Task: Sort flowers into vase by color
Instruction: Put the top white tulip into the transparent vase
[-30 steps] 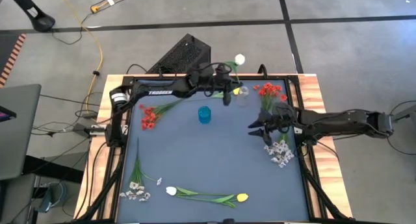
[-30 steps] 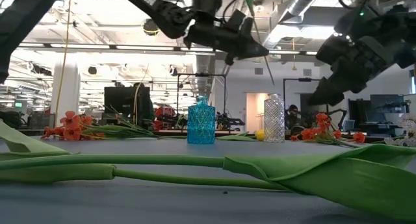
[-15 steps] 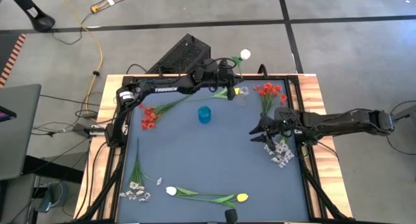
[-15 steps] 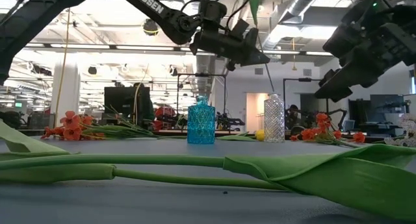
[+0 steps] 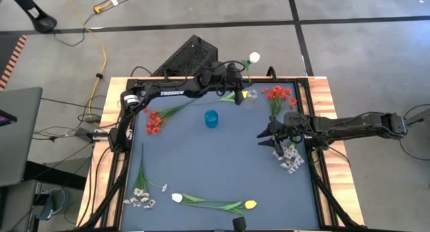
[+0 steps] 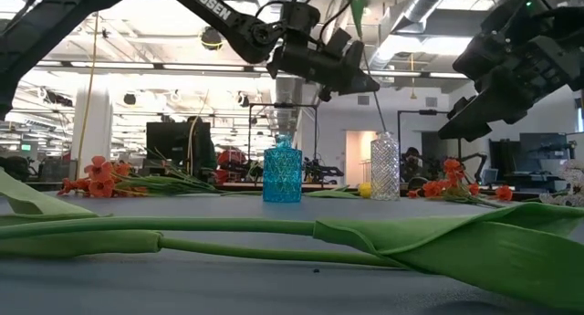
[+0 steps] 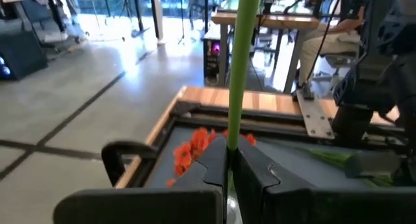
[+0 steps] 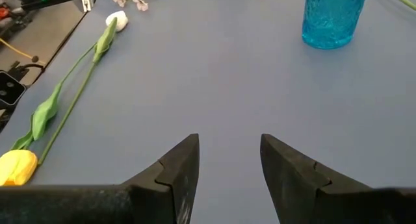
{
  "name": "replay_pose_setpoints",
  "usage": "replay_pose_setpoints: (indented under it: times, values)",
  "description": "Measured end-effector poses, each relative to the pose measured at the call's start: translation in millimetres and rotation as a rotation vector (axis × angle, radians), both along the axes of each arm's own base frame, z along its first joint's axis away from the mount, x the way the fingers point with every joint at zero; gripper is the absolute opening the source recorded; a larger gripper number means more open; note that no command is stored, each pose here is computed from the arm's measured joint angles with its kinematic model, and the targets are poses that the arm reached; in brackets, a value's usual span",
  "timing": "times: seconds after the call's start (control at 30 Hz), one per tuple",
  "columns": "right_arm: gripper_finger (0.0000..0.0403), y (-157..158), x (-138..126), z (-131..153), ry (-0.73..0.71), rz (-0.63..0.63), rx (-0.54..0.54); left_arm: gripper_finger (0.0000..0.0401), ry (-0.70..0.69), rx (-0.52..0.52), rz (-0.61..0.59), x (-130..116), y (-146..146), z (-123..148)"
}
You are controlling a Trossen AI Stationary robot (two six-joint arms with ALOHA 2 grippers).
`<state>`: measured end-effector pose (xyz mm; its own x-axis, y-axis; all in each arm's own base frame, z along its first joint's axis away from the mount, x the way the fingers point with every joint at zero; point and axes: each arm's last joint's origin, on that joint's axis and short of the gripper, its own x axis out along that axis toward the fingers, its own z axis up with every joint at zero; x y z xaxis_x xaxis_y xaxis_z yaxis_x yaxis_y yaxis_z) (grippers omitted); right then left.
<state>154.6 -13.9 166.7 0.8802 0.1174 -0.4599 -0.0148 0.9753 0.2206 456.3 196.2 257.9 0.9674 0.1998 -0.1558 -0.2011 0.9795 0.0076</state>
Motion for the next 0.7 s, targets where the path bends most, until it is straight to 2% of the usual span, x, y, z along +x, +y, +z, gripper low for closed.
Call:
replay_pose_setpoints:
  times: [0.3, 0.7]
  values:
    - [0.0189, 0, 0, 0, 0.001, -0.004, 0.003, 0.0012, 0.043, 0.002, 0.031, 5, 0, -15]
    - [0.0189, 0, 0, 0, 0.001, -0.004, 0.003, 0.0082, 0.165, -0.042, 0.027, 2, 0, -29]
